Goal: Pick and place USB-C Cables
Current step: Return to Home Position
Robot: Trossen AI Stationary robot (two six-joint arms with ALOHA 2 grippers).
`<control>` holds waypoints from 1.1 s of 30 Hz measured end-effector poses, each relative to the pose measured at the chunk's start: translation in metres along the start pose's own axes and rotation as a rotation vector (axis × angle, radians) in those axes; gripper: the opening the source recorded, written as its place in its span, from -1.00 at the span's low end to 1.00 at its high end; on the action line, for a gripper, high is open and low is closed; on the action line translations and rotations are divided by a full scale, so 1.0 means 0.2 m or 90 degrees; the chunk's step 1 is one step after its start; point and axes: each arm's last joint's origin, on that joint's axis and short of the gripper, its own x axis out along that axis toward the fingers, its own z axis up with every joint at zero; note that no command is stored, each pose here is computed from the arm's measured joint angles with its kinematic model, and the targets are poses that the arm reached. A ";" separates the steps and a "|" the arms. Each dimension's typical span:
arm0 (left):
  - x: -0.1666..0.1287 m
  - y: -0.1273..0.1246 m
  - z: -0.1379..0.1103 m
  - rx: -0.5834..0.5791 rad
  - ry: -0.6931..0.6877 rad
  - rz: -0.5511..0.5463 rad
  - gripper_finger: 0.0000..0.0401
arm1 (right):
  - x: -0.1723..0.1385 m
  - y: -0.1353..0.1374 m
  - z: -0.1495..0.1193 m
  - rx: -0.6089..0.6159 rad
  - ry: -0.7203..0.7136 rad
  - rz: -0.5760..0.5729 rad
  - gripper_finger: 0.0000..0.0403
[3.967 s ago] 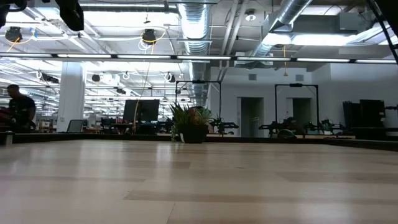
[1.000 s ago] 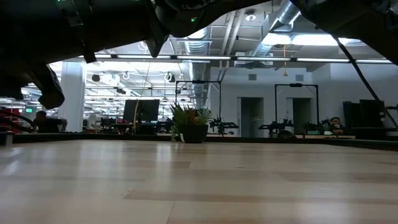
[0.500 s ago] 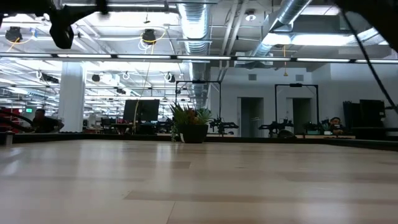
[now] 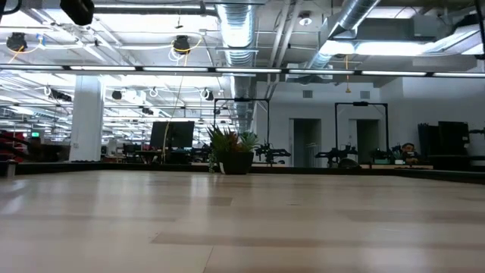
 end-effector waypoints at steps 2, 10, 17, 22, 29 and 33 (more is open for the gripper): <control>0.00 0.00 0.00 0.014 0.000 -0.002 -0.07 | -0.14 -0.02 0.00 0.007 0.013 -0.017 0.38; -0.10 0.02 0.11 0.072 0.026 0.021 -0.15 | -0.45 0.04 -0.11 0.021 0.054 -0.159 0.38; -0.20 0.01 0.27 0.043 0.059 -0.014 -0.31 | -0.47 0.07 -0.56 0.035 -0.161 -0.168 0.38; -0.20 0.04 0.20 0.093 0.129 0.055 -0.41 | -0.50 0.11 -0.96 0.102 -0.330 -0.218 0.38; -0.20 0.07 0.09 0.085 0.175 0.049 -0.55 | -0.51 0.20 -1.37 0.179 -0.428 -0.185 0.38; -0.18 0.10 -0.06 0.099 0.211 0.057 -0.61 | -0.49 0.24 -1.49 0.182 -0.449 -0.176 0.38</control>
